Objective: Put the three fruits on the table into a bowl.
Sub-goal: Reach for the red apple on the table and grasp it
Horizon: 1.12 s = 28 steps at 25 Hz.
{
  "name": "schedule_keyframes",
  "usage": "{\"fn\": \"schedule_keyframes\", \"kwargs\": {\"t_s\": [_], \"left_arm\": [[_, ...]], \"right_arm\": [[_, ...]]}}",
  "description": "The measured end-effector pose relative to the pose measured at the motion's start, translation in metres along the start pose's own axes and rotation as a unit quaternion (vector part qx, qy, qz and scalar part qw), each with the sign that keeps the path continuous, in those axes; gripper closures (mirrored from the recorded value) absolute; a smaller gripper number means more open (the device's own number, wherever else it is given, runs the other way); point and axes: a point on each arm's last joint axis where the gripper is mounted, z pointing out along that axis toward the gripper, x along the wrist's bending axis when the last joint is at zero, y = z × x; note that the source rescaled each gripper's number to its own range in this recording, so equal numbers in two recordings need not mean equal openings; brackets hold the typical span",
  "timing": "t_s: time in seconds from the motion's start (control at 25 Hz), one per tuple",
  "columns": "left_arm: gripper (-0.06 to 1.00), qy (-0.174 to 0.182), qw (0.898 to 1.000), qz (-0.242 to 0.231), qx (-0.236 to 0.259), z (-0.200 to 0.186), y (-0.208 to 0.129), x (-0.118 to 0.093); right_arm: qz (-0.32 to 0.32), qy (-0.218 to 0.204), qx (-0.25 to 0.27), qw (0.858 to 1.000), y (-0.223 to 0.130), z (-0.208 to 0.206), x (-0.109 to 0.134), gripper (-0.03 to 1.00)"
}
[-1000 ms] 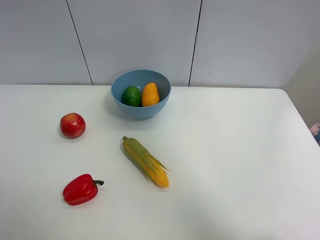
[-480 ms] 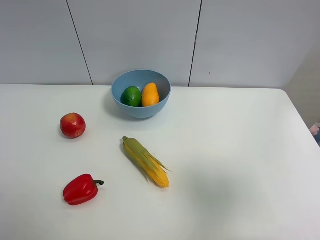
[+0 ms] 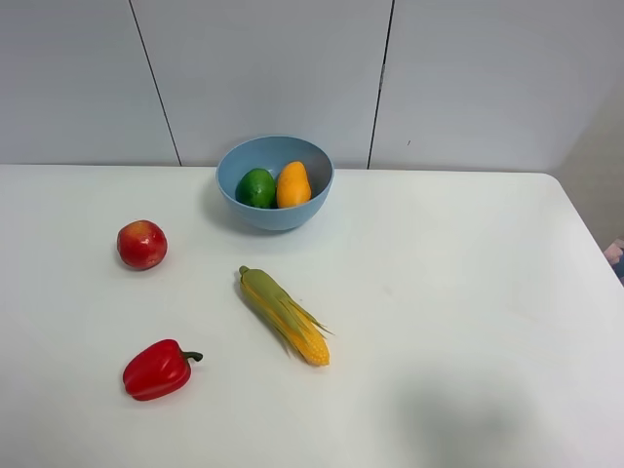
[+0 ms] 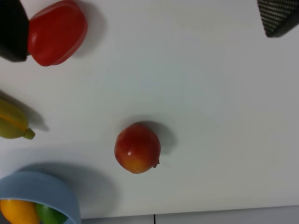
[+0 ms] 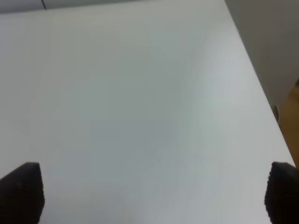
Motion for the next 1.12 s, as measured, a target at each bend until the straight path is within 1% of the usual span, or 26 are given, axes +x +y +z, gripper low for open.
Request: {"fn": "schedule_keyframes", "kwargs": {"t_s": [0.84, 0.96, 1.12], "left_arm": [[-0.06, 0.0, 1.0, 0.0, 0.0, 0.0, 0.0, 0.0], [-0.06, 0.006, 1.0, 0.003, 0.0, 0.0, 0.0, 0.0011], [-0.06, 0.005, 1.0, 0.003, 0.0, 0.0, 0.0, 0.001]], "right_arm": [[-0.001, 0.005, -0.003, 1.0, 0.0006, 0.0, 0.0001, 0.12], [-0.001, 0.005, -0.003, 1.0, 0.0006, 0.0, 0.0001, 0.12], [-0.001, 0.005, -0.003, 1.0, 0.0006, 0.0, 0.0002, 0.12]]}}
